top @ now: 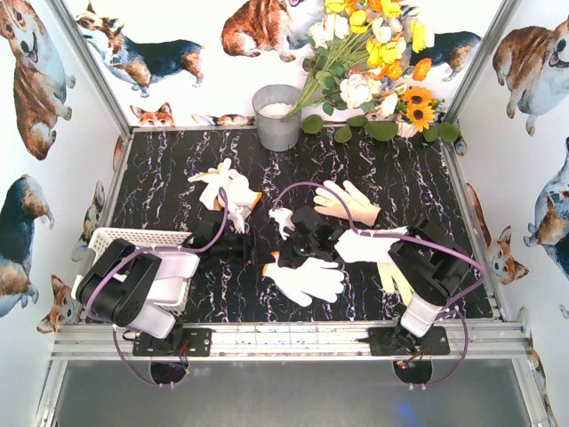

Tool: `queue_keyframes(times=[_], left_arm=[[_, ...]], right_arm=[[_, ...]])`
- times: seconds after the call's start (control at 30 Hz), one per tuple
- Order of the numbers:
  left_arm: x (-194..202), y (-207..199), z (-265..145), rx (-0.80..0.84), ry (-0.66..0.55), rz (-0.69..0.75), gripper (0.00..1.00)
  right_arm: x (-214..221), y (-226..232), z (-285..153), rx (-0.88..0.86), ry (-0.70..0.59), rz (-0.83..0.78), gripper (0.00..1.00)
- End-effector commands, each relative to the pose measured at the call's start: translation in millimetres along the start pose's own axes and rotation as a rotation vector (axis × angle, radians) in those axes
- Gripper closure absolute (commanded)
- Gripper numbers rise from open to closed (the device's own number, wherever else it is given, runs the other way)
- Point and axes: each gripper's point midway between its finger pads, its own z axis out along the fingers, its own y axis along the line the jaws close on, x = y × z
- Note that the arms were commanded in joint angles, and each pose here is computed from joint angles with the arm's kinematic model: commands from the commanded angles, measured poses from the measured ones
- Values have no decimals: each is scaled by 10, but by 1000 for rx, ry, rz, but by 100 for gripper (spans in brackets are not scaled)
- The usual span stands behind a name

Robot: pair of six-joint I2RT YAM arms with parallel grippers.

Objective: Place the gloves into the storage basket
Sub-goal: Pick up the glove from the center of the board.

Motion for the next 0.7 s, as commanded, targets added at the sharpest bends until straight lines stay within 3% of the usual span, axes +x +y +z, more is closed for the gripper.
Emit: queue_keyframes(times=[0.0,0.2,0.67], left_arm=[[104,112,0,-8,23,28,41],[119,-46,12,96,19,63,40],[294,-97,125,139,101,51,41]], right_arm=[[-131,70,-76,-52,-83,10,100],[-204,104,-180,-117,-132,28,100],[-354,183,-318,-158,-218,27,100]])
